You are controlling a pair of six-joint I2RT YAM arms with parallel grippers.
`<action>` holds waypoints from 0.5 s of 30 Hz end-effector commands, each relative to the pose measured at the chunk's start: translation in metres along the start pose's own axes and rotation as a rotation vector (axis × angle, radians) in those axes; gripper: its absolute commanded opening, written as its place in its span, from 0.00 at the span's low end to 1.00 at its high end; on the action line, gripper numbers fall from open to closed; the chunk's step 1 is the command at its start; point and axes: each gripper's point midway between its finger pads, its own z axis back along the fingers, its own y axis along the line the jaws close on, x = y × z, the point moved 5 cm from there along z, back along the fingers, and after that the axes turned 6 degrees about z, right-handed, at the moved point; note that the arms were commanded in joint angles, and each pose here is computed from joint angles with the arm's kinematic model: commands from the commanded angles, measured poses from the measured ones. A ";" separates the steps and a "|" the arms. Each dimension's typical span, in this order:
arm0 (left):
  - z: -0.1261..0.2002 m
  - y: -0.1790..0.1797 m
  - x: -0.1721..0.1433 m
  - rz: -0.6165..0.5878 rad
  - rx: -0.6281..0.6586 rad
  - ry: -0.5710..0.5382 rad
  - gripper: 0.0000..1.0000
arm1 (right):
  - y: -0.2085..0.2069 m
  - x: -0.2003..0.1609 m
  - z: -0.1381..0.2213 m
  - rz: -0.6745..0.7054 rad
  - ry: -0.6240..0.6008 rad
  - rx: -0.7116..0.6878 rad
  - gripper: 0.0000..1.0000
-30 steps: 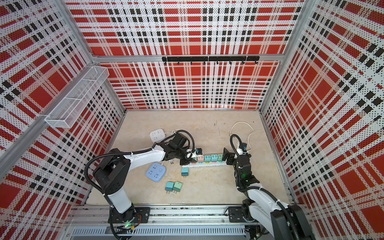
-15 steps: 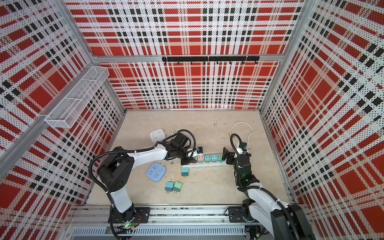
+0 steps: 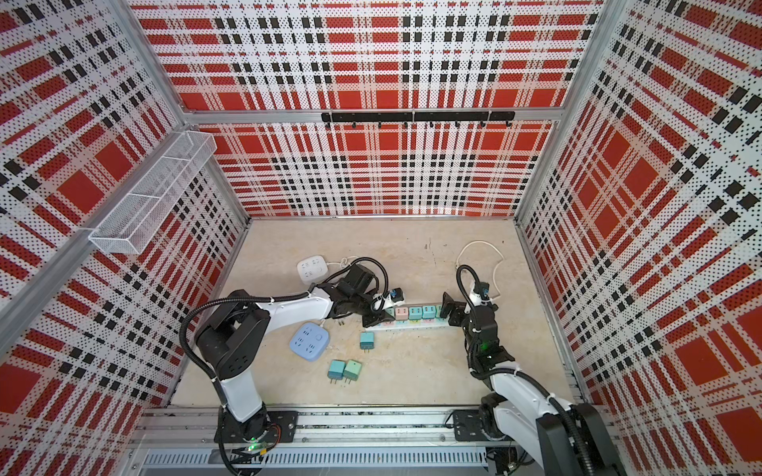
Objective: Insert plugs into power strip
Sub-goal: Insert the plug into the socket.
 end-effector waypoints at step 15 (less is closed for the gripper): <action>0.167 -0.028 0.060 0.239 0.354 -0.445 0.99 | 0.060 0.030 0.039 0.021 0.100 0.220 0.77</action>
